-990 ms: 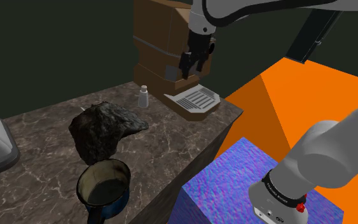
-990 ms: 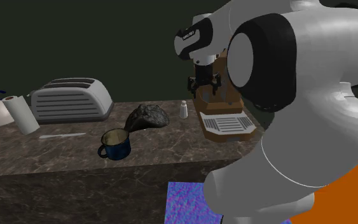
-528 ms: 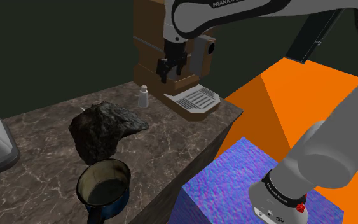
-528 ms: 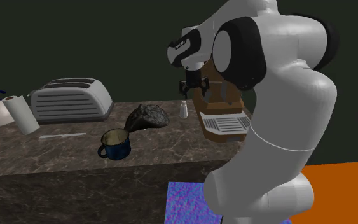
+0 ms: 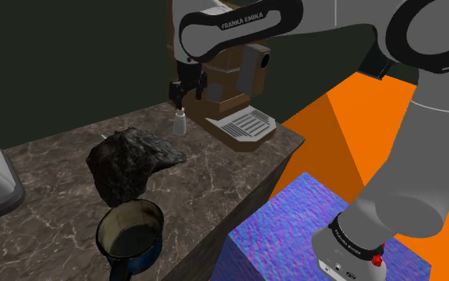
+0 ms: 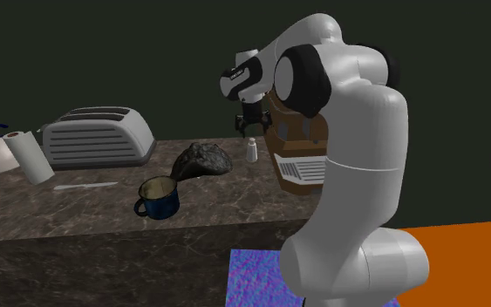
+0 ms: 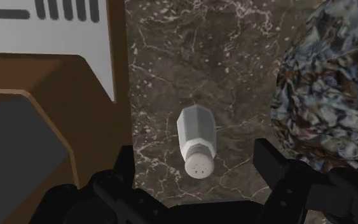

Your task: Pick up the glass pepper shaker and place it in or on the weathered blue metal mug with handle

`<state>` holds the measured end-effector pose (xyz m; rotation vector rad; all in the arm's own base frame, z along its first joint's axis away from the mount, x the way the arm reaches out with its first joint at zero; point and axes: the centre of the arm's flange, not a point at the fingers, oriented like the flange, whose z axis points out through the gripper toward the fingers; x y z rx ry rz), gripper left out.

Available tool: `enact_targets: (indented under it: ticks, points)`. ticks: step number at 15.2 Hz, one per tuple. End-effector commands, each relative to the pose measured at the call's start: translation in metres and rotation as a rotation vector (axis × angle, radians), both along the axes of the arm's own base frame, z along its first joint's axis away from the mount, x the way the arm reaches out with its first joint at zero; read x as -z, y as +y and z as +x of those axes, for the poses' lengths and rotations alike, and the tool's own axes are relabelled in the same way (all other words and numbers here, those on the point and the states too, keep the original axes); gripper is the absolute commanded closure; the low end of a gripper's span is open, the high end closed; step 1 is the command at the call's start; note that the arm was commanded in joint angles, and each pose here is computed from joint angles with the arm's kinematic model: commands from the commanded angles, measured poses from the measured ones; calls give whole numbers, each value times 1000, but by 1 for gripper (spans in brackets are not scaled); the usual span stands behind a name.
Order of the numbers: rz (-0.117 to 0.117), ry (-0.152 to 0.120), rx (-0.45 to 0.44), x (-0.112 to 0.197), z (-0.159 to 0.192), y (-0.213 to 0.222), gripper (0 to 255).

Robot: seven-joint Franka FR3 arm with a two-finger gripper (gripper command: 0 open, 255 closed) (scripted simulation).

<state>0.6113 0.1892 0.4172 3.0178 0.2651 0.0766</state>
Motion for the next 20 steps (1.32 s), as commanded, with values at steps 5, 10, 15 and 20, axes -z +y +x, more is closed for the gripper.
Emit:
enact_targets:
  ticks: [5,10,15,20]
  points:
    - [-2,-5,-4,33,38,17,0]
    - [-2,-5,-4,60,39,14,0]
    - [-2,-5,-4,63,39,14,0]
    - [-2,-5,-4,63,39,14,255]
